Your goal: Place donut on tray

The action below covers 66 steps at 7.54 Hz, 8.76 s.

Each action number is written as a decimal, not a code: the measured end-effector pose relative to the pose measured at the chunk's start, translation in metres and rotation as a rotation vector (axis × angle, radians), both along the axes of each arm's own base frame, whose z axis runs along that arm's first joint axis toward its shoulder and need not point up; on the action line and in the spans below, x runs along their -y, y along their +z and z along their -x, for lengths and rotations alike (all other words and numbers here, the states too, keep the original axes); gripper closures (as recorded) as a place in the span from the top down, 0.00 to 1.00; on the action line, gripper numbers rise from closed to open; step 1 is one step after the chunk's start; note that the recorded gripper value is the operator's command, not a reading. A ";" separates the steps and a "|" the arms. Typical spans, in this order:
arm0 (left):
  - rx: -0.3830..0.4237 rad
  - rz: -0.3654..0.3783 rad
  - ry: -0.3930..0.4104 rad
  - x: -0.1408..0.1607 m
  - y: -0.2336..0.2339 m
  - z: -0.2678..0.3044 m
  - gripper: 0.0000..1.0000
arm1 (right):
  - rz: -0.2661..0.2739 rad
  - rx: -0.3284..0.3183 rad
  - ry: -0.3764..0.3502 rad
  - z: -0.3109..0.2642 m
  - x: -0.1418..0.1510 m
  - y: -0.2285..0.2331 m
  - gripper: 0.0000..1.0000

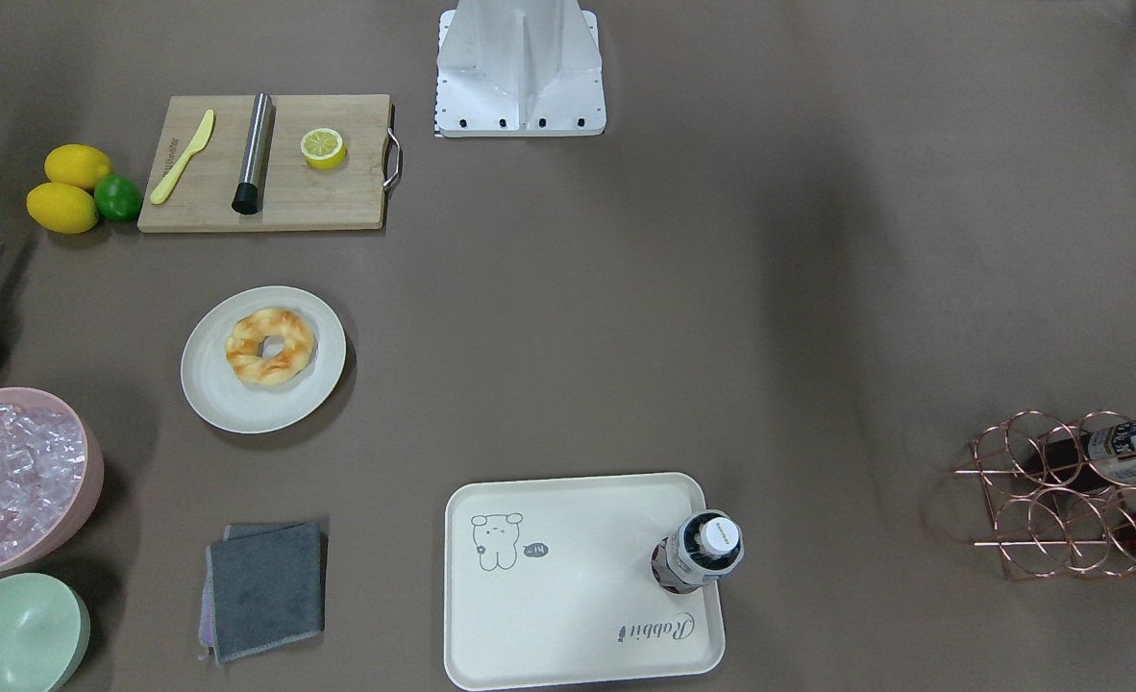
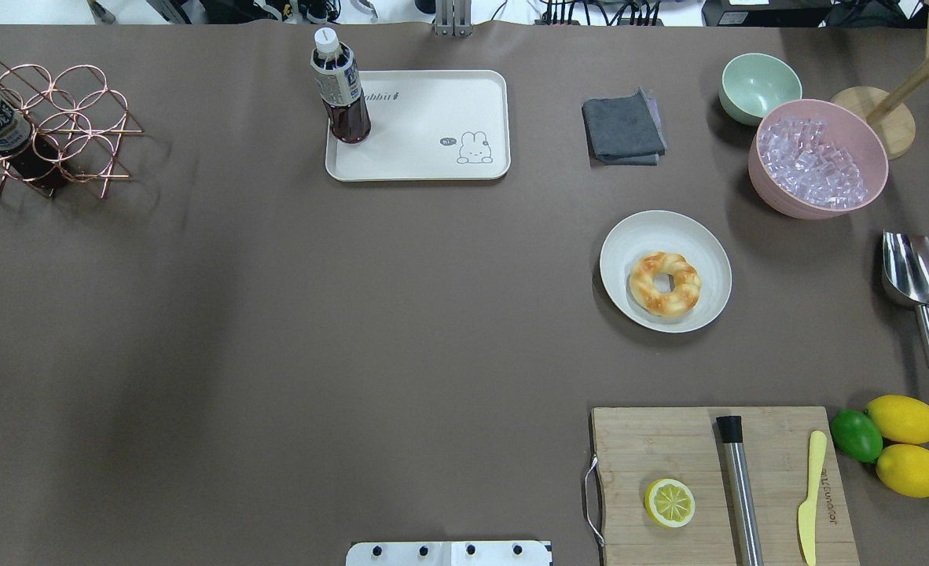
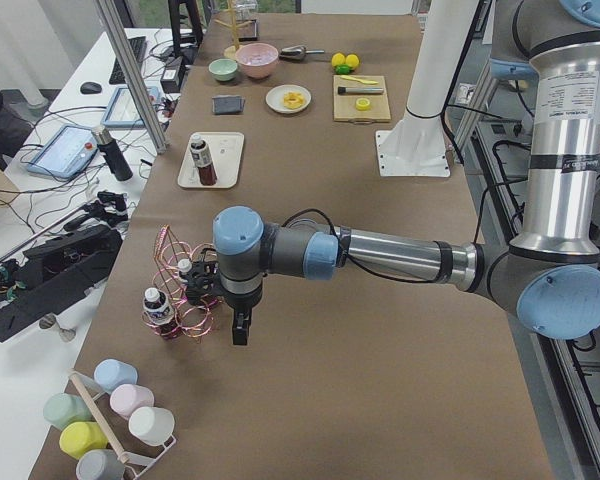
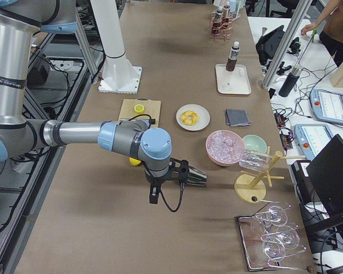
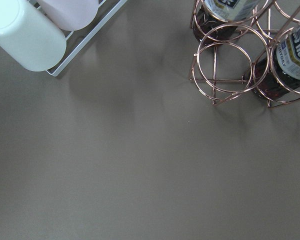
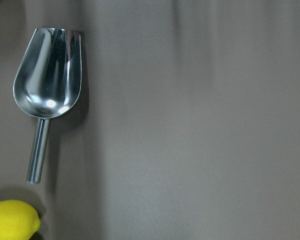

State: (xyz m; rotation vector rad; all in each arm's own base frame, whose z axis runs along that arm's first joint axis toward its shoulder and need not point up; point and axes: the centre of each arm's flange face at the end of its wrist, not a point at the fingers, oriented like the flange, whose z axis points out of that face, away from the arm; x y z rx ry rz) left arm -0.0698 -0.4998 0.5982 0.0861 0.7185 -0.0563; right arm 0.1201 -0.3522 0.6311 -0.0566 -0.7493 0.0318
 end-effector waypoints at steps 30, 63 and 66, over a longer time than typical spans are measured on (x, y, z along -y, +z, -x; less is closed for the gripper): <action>0.002 0.012 0.001 -0.002 0.005 0.000 0.99 | 0.048 0.124 0.259 0.456 0.123 -0.133 0.42; 0.003 0.015 0.001 -0.004 0.006 0.000 0.99 | -0.081 0.244 0.334 0.670 0.364 -0.369 0.00; 0.003 0.015 0.000 -0.004 0.006 0.000 0.99 | -0.079 0.248 0.351 0.682 0.356 -0.369 0.99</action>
